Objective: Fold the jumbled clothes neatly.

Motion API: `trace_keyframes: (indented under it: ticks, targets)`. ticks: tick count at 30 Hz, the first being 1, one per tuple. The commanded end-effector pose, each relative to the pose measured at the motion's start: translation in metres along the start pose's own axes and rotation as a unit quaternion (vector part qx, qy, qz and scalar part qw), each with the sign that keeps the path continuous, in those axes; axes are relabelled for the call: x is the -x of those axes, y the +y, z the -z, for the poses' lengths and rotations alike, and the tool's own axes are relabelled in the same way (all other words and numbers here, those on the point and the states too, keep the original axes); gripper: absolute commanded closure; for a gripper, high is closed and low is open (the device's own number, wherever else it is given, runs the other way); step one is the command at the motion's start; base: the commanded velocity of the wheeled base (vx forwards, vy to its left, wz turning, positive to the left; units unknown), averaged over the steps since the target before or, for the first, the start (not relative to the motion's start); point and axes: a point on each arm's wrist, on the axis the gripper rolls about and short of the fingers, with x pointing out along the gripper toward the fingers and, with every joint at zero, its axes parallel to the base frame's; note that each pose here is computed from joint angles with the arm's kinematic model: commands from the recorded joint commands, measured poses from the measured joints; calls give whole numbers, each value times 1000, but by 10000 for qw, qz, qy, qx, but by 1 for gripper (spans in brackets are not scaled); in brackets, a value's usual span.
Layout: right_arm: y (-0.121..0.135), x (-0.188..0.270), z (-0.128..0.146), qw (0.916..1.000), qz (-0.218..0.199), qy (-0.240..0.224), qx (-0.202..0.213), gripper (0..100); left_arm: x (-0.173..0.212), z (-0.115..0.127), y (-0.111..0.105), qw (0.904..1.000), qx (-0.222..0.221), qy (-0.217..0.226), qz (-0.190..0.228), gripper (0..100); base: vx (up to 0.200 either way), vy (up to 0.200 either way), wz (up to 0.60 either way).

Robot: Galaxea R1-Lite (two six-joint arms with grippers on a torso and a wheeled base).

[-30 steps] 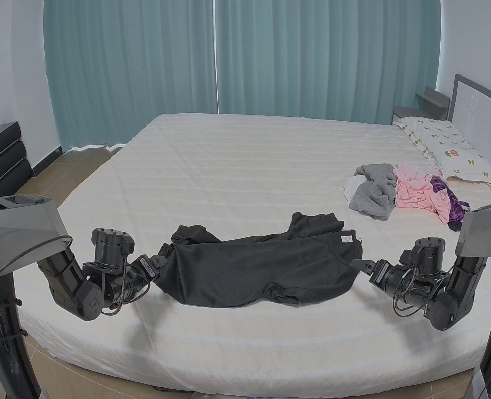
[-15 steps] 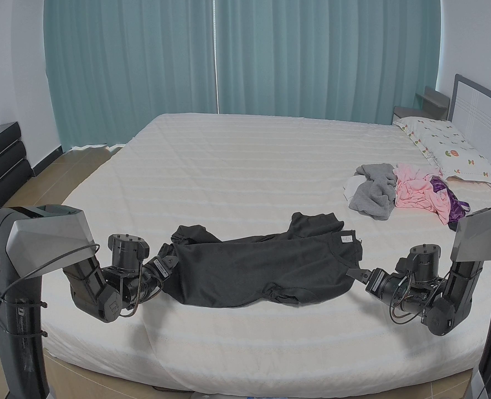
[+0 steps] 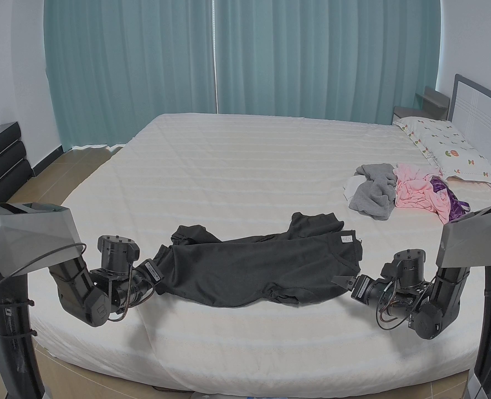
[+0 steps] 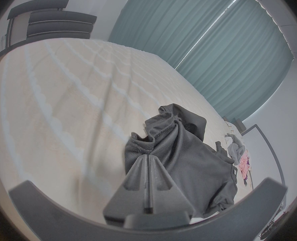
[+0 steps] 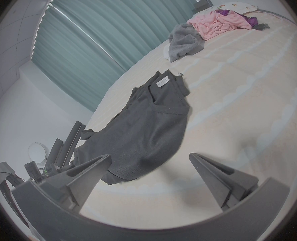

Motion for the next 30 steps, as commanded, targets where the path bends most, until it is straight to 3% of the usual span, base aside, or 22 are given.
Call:
trace_keyframes:
  ticks: [1, 11, 12, 20, 26, 30]
  targets:
    - [1, -18, 10, 9999, -14, 123, 74, 0, 34, -13, -3, 9997, -93, -186, 112, 100, 0, 0, 0]
    - [9, -39, 1, 9998, 4, 181, 78, 0, 53, -16, 1, 9995, -164, -233, 103, 100, 0, 0, 0]
    - [9, -45, 2, 9998, 16, 191, 70, 100, 52, -15, 2, 9996, -162, -221, 82, 100, 0, 0, 0]
    - [15, -23, -8, 9999, -89, 18, -125, 100, 50, -14, 3, 9996, -165, -199, 61, 100, 0, 0, 0]
    - [23, 1, -55, 9962, -265, -703, -431, 100, 49, -17, 4, 9995, -174, -246, 63, 100, 0, 0, 0]
    - [27, -6, -69, 9959, -224, -736, -468, 100, 47, -18, 1, 9994, -179, -266, 99, 100, 0, 0, 0]
